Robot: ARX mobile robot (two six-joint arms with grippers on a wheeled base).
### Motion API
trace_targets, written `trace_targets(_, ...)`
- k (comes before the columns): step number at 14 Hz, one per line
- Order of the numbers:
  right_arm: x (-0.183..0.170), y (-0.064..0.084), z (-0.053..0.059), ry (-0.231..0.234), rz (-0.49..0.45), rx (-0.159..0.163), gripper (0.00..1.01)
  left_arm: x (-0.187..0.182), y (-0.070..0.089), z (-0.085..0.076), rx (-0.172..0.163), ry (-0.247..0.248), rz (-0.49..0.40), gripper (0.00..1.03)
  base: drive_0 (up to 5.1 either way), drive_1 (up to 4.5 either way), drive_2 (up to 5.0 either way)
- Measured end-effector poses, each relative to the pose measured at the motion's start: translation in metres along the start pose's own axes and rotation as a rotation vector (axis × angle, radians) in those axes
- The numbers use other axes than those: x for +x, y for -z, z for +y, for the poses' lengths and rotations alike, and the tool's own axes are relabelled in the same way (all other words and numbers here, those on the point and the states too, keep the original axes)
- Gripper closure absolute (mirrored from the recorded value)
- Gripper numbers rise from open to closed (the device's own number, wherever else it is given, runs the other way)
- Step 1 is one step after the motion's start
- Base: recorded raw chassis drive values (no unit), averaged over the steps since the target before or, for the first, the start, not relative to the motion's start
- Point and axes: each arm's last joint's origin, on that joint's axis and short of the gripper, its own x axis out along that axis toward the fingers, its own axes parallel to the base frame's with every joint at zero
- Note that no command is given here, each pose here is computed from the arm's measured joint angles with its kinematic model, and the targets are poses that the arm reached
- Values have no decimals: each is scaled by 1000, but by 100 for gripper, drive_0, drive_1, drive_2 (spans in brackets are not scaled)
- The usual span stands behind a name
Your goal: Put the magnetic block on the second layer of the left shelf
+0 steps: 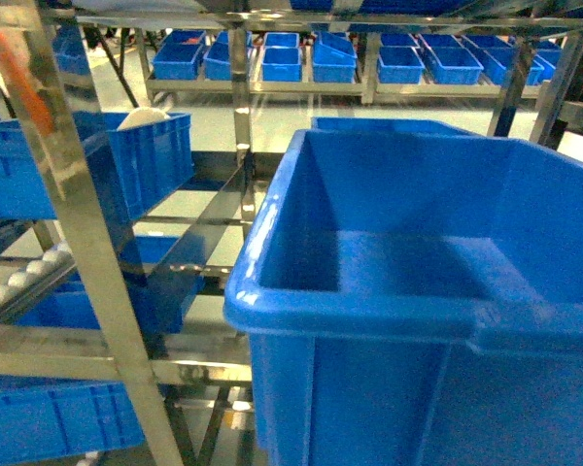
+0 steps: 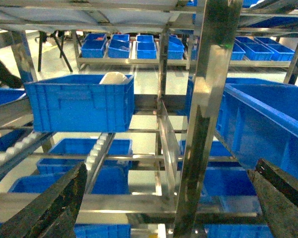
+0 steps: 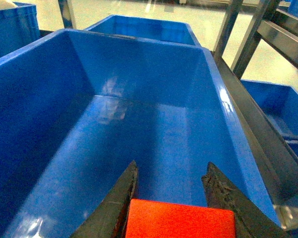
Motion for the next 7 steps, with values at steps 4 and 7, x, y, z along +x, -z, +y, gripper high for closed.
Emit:
trace_targets(4, 1, 1, 0, 2, 4, -1, 67, 0, 0, 0, 0, 0, 0, 5, 1, 110, -107)
trace_targets(7, 11, 2, 11, -53, 50, 15, 67, 0, 0, 0, 0, 0, -1, 5, 0, 0, 0)
